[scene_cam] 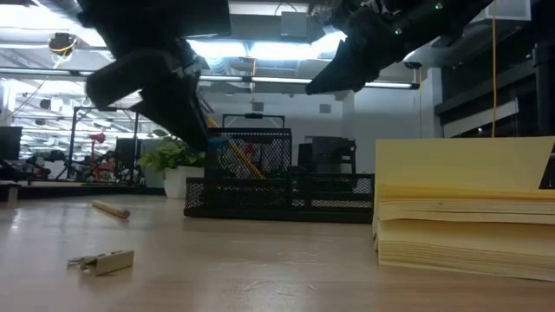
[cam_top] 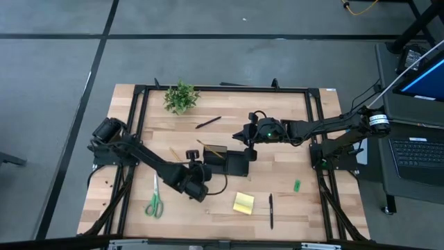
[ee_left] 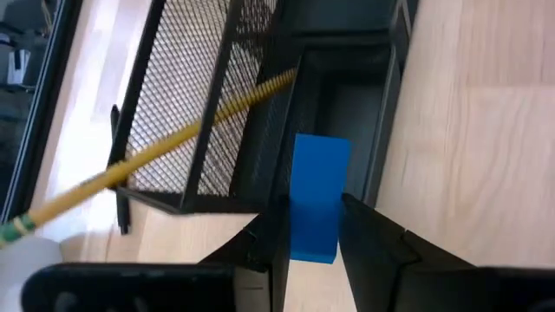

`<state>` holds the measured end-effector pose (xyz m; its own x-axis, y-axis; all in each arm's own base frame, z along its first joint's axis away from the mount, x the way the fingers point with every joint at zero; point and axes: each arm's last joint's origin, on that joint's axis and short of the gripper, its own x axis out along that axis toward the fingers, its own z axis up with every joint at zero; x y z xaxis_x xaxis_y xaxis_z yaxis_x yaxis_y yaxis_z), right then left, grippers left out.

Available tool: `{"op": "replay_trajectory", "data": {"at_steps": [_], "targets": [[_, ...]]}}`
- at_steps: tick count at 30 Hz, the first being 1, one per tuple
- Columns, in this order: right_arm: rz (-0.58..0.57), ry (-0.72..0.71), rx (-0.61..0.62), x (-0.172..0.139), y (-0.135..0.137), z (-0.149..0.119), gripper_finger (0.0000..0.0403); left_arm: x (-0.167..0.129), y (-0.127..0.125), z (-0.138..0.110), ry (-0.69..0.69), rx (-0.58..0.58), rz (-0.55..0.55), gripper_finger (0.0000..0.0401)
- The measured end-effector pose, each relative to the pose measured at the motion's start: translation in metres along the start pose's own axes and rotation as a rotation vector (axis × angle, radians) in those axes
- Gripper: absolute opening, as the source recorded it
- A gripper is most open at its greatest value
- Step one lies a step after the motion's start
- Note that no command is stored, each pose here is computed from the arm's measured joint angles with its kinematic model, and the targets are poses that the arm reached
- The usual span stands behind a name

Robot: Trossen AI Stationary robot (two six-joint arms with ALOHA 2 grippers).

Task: Pick and place office supplies into organizer
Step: Put the blue eraser into the black desk organizer

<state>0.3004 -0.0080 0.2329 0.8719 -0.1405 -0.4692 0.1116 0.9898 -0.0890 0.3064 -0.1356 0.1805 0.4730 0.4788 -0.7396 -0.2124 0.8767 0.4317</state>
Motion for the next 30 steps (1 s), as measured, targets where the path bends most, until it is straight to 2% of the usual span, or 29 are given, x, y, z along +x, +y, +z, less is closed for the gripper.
{"op": "replay_trajectory", "data": {"at_steps": [10, 17, 30], "targets": [[0.0, 0.009, 0.001, 0.0, 0.0, -0.001, 0.0026, 0.015, 0.015, 0.013, -0.02, 0.02, -0.001, 0.0086], [0.0, 0.011, 0.001, 0.0, 0.0, -0.001, 0.0026, 0.028, 0.017, 0.007, -0.004, -0.023, -0.062, 0.0086], [0.0, 0.011, 0.002, 0.0, 0.0, -0.001, 0.0026, 0.029, 0.015, 0.008, -0.01, 0.006, -0.095, 0.0086]]}}
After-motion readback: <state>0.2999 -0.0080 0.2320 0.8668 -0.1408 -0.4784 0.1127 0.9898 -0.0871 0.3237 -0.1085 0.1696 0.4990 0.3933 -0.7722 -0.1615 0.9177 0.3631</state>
